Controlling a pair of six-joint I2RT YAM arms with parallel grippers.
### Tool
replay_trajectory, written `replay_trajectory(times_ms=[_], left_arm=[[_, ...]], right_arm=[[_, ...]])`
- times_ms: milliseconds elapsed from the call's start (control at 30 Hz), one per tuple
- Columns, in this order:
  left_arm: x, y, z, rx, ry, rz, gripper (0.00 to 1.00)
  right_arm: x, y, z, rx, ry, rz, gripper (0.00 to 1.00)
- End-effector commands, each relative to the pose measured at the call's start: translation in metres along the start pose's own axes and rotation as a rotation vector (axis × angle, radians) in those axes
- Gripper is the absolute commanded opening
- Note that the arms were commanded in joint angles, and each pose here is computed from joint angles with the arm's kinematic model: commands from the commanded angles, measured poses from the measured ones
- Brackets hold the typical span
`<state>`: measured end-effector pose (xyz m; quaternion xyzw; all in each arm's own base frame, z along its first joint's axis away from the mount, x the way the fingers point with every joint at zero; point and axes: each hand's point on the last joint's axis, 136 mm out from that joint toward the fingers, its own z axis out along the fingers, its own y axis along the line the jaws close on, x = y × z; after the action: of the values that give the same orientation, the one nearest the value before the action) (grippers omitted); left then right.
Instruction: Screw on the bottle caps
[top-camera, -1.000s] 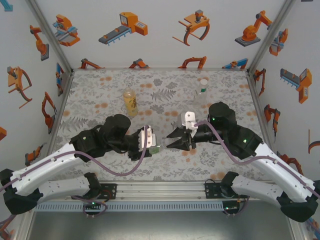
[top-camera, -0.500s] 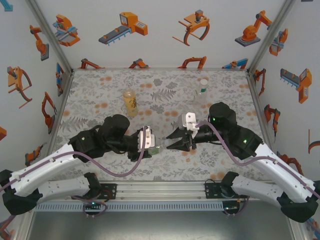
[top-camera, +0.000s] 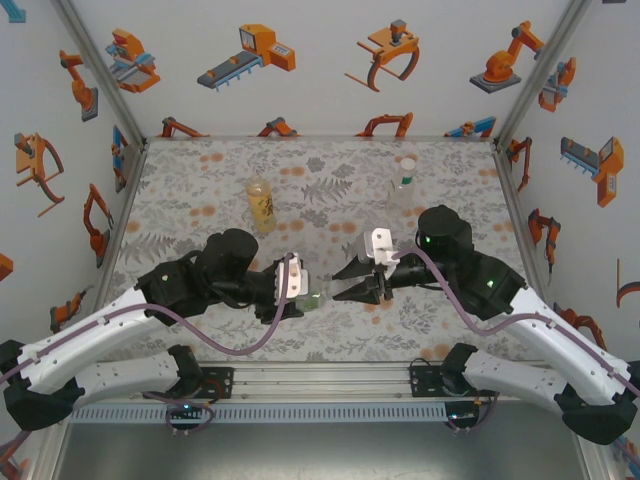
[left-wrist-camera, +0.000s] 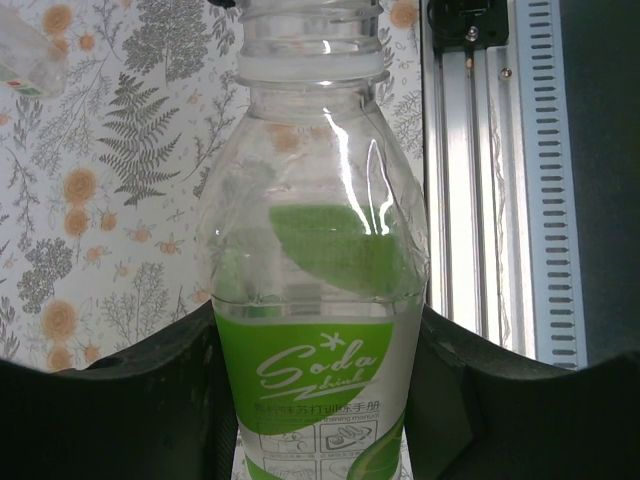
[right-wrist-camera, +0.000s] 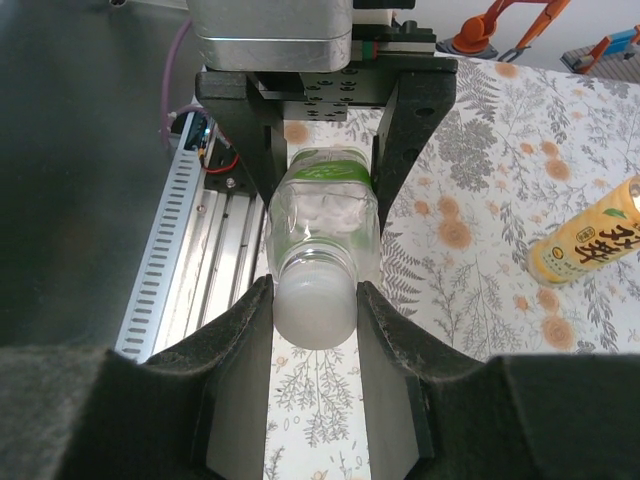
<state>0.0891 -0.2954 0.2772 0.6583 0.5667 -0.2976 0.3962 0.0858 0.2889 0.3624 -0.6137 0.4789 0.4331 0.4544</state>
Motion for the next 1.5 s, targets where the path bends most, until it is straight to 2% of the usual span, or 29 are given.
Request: replay_trajectory(times_ms=[0,500,667,867,1067,1300,1467], left_arm=[[-0.036,-0.002,-0.008,0.029,-0.124,0.054,0.00],[-0.039,0.003,-0.009,0.010,-0.153,0.001,0.00],[-0.040,0.006,-0.010,-0.009,-0.162,-0.003,0.00],[-0.042,0.007,-0.014,-0.026,-0.180,0.011,0.00],[-0.043,0.009,-0.017,-0.049,-0.195,0.020,0.00],[-0.042,0.018,-0.017,-0.108,-0.208,0.024,0.00],[-0.038,0.030,-0.012,-0.161,-0.180,0.008,0.00]], right_arm=[[-0.007,0.006,0.003,-0.047,-0.031,-0.042,0.00],[0.002,0.013,0.009,-0.067,-0.013,-0.036,0.00],[0.008,0.010,0.011,-0.042,0.014,0.043,0.00],[0.014,-0.007,0.009,0.085,-0.001,0.241,0.00],[0.023,-0.040,-0.001,0.308,-0.087,0.593,0.00],[0.063,-0.081,-0.015,0.618,-0.146,1.223,0.00],[0.096,-0.081,-0.010,0.714,-0.168,1.655,0.00]])
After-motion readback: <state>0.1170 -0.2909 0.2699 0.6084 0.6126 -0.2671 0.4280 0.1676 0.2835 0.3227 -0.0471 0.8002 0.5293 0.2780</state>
